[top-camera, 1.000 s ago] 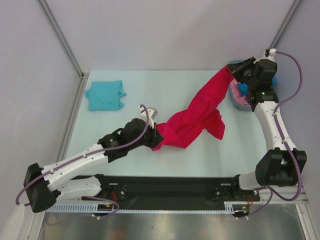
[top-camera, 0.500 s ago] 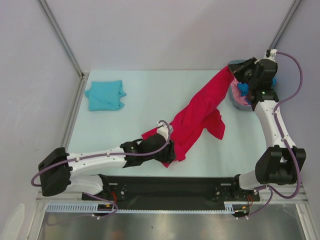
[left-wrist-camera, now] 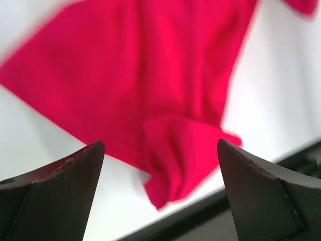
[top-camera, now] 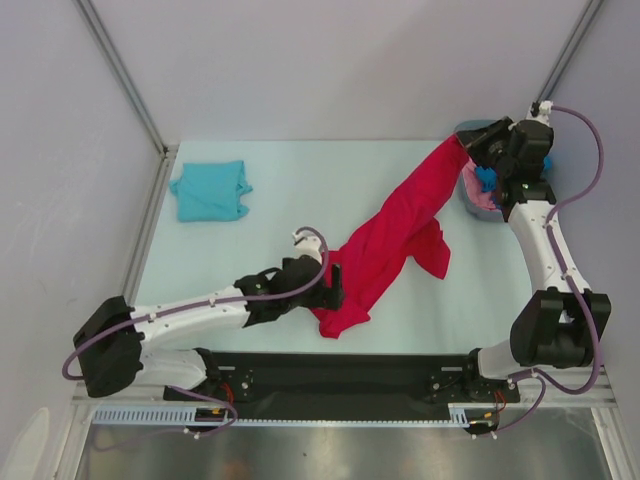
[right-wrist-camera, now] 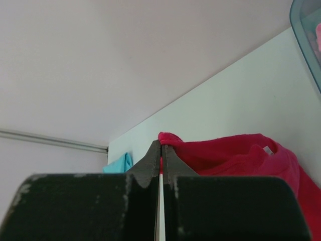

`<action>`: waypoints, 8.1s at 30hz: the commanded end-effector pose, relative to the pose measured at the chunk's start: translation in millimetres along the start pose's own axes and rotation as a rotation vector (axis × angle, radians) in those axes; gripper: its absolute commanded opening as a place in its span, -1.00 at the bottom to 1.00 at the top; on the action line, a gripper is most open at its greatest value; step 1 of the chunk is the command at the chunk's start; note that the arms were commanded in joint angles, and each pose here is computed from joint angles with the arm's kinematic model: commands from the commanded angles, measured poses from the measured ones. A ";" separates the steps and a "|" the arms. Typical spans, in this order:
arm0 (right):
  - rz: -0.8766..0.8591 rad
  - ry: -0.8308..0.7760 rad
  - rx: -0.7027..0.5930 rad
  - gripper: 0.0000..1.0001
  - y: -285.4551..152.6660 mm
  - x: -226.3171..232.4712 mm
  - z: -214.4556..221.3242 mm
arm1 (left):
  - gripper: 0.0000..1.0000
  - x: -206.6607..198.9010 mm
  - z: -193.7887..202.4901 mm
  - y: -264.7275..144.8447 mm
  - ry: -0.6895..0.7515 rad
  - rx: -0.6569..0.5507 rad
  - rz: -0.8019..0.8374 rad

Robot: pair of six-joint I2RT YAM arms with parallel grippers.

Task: Fold and stack the t-shirts
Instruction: Flatten the tshirt out

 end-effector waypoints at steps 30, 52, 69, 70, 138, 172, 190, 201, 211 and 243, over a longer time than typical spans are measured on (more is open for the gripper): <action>-0.050 0.022 -0.083 -1.00 -13.5 4.4 -15.2 | 1.00 94.4 -29.1 54.7 -0.234 -0.037 -0.219; -0.094 0.047 -0.105 -1.00 -35.5 10.4 -9.6 | -0.99 94.1 -61.1 80.0 -0.229 -0.073 -0.253; -0.145 0.034 -0.159 -1.00 -65.1 31.9 -27.9 | -0.99 32.4 -179.2 -7.8 -0.167 -0.403 -0.256; -0.157 0.016 -0.174 -1.00 -69.8 37.2 -33.7 | -0.99 18.0 -197.8 -28.1 -0.162 -0.459 -0.214; -0.416 -0.196 -0.438 -1.00 -202.4 131.3 -98.1 | -1.00 -44.1 -252.5 -239.7 -0.125 -0.843 0.094; -0.280 -0.066 -0.135 -1.00 4.7 51.8 -34.9 | -0.99 0.0 -356.1 -36.4 -0.038 -0.727 -0.301; -0.245 -0.068 0.095 -0.62 153.2 4.5 29.3 | 0.47 38.3 -393.0 63.5 -0.045 -0.642 -0.388; -0.157 -0.115 0.065 0.27 123.0 23.1 15.4 | 1.00 41.9 -363.7 55.9 -0.103 -0.566 -0.403; -0.017 -0.122 0.103 0.25 -5.3 40.4 57.9 | 1.00 32.8 -265.4 -0.9 -0.144 -0.495 -0.383; 0.283 0.076 0.251 0.23 -187.0 -80.0 197.3 | 0.96 177.7 -97.2 22.3 -0.660 -0.288 -0.241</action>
Point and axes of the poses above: each gripper's point midway between its finger pads, its own y axis out along the fingers, its own x axis along the line the jaws close on, z = x × y, the point moved 7 cm from there along -y, back along the fingers, and after that the axes turned 15 degrees about -y, right-handed, at the moved point
